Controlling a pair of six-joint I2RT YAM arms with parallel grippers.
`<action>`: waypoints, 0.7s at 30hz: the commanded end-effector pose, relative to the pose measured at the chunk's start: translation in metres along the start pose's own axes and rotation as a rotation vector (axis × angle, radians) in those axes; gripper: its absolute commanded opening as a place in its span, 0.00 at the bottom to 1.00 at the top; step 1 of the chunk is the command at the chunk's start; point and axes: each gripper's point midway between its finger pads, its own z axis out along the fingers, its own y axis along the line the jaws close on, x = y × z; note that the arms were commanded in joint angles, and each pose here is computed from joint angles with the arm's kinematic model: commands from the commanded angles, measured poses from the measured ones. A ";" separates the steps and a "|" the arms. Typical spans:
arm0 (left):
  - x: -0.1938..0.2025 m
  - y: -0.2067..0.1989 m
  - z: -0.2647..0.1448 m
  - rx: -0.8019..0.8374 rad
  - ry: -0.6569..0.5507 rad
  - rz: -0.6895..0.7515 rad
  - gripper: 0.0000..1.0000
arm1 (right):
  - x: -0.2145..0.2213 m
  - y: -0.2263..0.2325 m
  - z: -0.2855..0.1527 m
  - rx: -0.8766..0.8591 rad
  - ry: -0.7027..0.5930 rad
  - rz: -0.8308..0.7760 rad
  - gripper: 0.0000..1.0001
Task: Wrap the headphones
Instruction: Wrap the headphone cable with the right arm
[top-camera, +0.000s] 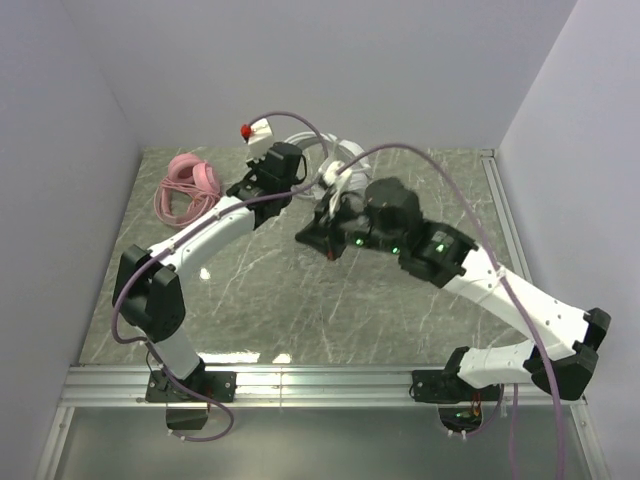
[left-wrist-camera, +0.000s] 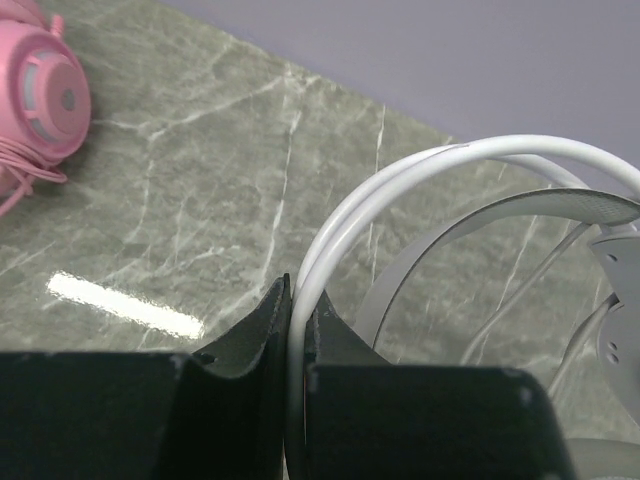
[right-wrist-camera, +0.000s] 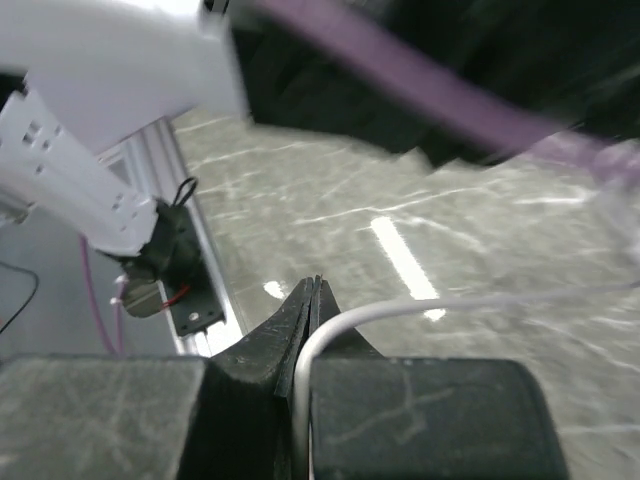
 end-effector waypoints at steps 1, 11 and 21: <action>-0.033 -0.020 -0.007 0.103 -0.117 -0.071 0.00 | -0.030 -0.006 -0.027 -0.032 -0.003 -0.054 0.00; -0.002 -0.008 -0.017 0.210 -0.106 0.016 0.00 | -0.051 -0.059 -0.050 0.043 0.054 0.032 0.00; 0.008 0.008 -0.031 0.169 -0.166 0.142 0.00 | -0.063 -0.102 -0.066 0.230 0.084 0.068 0.00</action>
